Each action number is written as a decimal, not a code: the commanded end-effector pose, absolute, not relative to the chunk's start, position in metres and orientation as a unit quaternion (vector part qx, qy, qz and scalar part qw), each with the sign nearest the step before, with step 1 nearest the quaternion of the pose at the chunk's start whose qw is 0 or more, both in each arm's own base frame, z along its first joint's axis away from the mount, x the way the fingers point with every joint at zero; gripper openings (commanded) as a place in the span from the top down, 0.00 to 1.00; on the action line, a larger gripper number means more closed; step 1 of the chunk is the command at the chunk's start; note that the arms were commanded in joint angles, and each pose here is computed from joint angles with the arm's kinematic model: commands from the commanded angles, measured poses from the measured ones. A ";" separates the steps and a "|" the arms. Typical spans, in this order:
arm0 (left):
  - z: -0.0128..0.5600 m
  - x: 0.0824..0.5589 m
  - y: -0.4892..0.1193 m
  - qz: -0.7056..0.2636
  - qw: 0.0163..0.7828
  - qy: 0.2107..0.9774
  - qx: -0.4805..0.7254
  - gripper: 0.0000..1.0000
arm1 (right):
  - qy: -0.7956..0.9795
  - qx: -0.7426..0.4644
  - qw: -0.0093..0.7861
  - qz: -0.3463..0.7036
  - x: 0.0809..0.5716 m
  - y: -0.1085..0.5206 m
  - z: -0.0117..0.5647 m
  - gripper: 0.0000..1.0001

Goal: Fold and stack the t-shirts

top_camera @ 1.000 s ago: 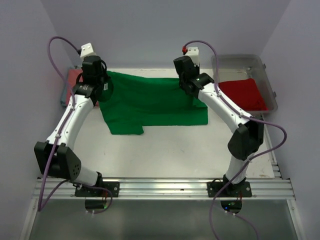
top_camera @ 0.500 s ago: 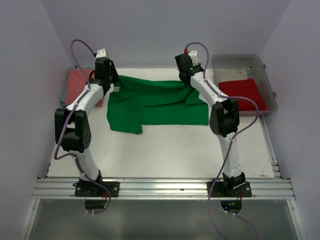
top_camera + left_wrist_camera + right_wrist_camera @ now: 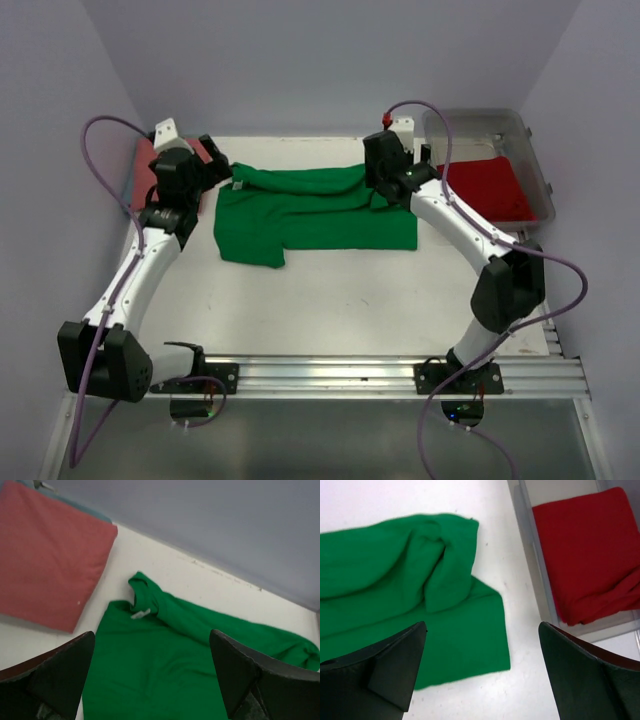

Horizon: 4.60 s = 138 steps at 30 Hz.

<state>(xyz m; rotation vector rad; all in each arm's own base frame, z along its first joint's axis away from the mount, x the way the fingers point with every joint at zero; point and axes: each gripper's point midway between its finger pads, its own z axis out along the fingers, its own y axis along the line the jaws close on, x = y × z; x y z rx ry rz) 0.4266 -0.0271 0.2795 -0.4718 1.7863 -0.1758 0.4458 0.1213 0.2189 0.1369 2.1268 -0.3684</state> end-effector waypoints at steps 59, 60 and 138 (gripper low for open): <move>0.201 0.318 -0.070 -0.170 0.488 0.828 -0.218 1.00 | 0.919 0.187 0.317 -0.139 0.352 0.070 0.041 0.21; 0.219 0.318 -0.070 -0.178 0.503 0.818 -0.215 1.00 | 0.921 0.185 0.314 -0.140 0.353 0.070 0.037 0.21; 0.499 0.365 -0.074 -0.141 0.711 0.686 -0.063 1.00 | 0.756 0.094 0.634 0.133 0.370 0.118 0.452 1.00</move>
